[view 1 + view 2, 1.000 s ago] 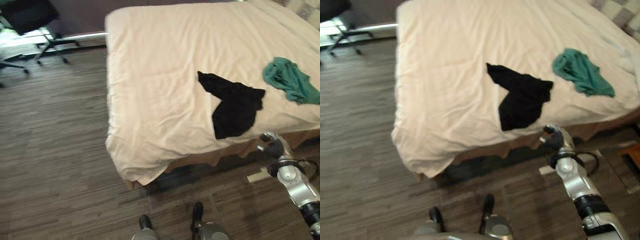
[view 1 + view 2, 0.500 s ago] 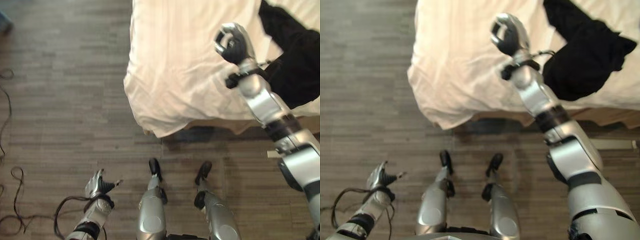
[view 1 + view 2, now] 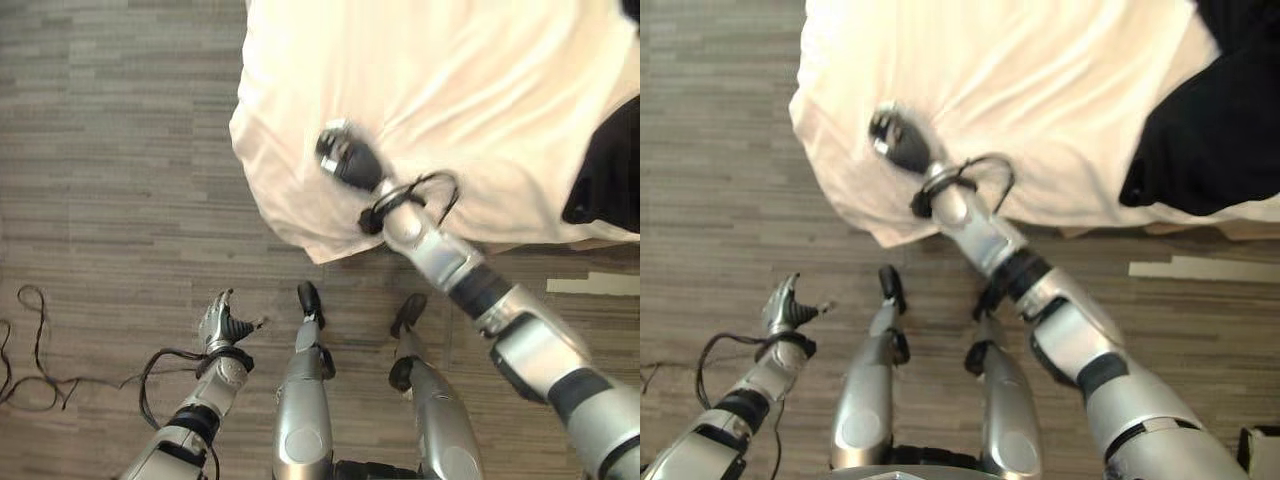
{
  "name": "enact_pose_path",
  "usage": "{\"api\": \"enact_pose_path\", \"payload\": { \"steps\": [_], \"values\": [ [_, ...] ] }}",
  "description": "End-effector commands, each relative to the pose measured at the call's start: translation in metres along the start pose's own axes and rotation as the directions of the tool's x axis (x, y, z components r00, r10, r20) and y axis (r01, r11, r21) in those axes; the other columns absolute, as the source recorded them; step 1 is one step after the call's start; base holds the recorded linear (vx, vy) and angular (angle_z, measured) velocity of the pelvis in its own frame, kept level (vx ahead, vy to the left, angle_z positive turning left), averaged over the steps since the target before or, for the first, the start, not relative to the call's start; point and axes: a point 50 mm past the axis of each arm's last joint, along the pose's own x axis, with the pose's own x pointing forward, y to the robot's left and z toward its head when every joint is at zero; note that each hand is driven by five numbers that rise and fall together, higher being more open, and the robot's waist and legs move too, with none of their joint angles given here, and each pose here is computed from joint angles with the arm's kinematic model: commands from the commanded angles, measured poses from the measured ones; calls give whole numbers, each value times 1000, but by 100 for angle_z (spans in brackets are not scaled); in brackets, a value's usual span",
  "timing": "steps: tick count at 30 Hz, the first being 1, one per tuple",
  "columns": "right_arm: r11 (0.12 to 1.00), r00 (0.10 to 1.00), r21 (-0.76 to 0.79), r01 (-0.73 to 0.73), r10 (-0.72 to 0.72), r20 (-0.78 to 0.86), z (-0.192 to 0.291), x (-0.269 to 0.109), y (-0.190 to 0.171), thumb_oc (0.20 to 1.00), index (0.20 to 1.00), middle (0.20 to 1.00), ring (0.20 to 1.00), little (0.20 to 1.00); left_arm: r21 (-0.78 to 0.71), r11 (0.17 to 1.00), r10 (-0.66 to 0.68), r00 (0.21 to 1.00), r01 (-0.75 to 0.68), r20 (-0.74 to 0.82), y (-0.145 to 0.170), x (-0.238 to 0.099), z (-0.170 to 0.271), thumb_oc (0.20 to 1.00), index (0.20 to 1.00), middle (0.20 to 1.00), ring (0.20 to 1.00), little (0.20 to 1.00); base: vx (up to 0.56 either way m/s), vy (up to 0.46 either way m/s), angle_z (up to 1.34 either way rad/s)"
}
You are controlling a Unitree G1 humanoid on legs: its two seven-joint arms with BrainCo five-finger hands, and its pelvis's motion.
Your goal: Tidy up the quilt and then pick up the clothes from the bed and put them into the laundry hamper.
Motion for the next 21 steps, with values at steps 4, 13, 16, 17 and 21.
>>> {"api": "enact_pose_path", "payload": {
  "steps": [4, 13, 16, 17, 21],
  "values": [
    [923, 972, 307, -233, 217, 85, 17, -23, 44, 200, 200, 200, 200, 200, 9, 999, 51, 977, -51, -208, 21, 3, -40, 1000, 1000, 1000, 1000, 1000, 52, -2, 1],
    [937, 920, 209, 279, -324, 221, 49, -6, -86, 200, 200, 200, 200, 200, -119, 989, 60, 979, -84, -195, 25, 8, -28, 1000, 1000, 1000, 1000, 1000, -8, 13, -12],
    [852, 861, 126, 509, -506, -56, -15, -21, -125, 200, 200, 200, 200, 200, -143, 988, 33, 990, -53, -137, 17, 3, -21, 1000, 1000, 1000, 1000, 1000, -21, 32, -7],
    [851, 860, 126, 510, -507, -57, -15, -21, -126, 200, 200, 200, 200, 200, -142, 988, 33, 990, -53, -136, 17, 3, -21, 1000, 1000, 1000, 1000, 1000, -15, 50, 2],
    [793, 744, 76, 604, -527, -411, -102, -76, -114, 200, 200, 200, 200, 200, -174, 984, 1, 989, -27, -148, 9, -5, -27, 1000, 1000, 1000, 1000, 1000, 10, 66, -12]
  ]
}}
